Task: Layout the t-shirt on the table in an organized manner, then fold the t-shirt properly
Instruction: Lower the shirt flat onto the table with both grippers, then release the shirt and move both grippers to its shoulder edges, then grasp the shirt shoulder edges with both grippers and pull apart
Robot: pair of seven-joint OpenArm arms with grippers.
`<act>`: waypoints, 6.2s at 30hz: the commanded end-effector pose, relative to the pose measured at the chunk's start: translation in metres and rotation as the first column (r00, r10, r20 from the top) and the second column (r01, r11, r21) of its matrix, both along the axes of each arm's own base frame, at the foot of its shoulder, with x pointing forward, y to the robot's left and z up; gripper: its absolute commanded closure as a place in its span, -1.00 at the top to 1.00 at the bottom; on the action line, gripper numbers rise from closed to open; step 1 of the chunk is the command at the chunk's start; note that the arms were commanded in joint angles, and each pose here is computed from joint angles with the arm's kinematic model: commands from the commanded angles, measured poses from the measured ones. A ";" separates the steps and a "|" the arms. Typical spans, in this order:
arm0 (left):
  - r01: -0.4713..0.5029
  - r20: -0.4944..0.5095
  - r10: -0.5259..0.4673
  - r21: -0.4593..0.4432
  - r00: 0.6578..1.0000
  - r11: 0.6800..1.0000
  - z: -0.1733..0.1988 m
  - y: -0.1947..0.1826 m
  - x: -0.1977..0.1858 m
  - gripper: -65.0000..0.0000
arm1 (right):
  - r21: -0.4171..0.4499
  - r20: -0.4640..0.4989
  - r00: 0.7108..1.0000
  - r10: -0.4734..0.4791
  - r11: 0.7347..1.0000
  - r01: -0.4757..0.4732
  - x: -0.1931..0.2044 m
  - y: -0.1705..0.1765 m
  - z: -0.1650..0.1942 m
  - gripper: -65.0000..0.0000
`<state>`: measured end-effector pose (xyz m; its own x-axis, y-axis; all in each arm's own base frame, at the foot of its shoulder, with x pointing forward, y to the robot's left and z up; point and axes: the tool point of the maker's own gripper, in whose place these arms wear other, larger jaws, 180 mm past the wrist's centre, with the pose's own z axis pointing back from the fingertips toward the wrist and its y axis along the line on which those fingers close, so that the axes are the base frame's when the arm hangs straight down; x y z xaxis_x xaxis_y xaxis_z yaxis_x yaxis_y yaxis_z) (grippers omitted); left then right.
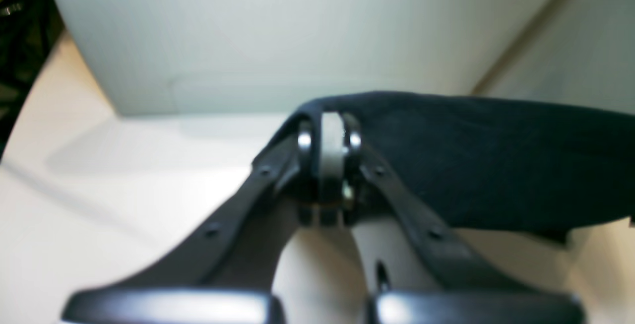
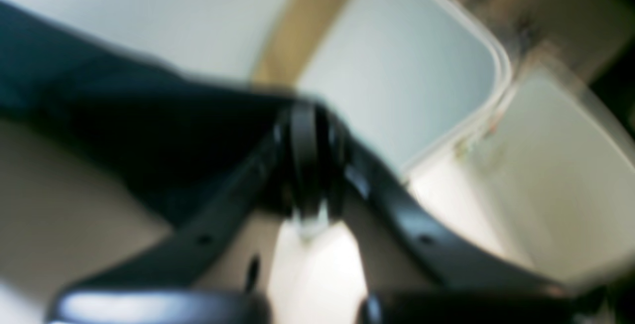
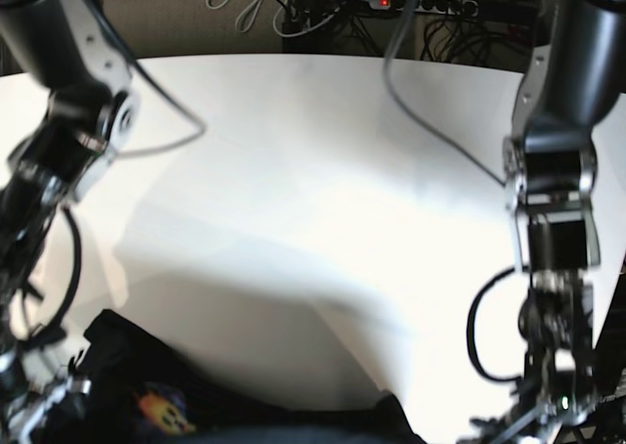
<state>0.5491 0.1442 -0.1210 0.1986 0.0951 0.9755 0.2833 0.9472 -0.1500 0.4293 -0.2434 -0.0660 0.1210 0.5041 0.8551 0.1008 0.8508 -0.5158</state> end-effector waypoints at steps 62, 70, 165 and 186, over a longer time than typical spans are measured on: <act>-0.138 -0.513 0.176 0.112 0.840 0.984 -0.241 0.074 -0.281 -0.56 | 0.326 -0.573 0.809 0.130 0.942 0.079 -0.213 0.018 -0.273 0.05; -0.186 -0.453 0.225 0.130 0.863 0.974 -0.217 0.089 -0.281 0.18 | 0.380 -0.591 0.792 0.154 0.919 0.106 -0.230 0.035 -0.285 0.12; -0.294 -0.358 0.306 0.088 0.882 0.952 -0.189 0.117 -0.247 0.18 | 0.496 -0.683 0.545 0.487 0.856 -0.144 -0.280 0.147 -0.329 -1.00; -0.224 -0.361 0.202 -0.019 0.910 0.974 -0.193 0.079 -0.178 0.19 | 0.466 -0.708 0.544 0.450 0.877 -0.119 -0.289 0.128 -0.330 -0.24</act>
<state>0.3659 0.2193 -0.3256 0.5303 0.2344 0.8148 -0.0129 0.9632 -0.2686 0.1347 -0.1141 -0.4040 0.7354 0.3581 0.5752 -0.4758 0.8774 0.0620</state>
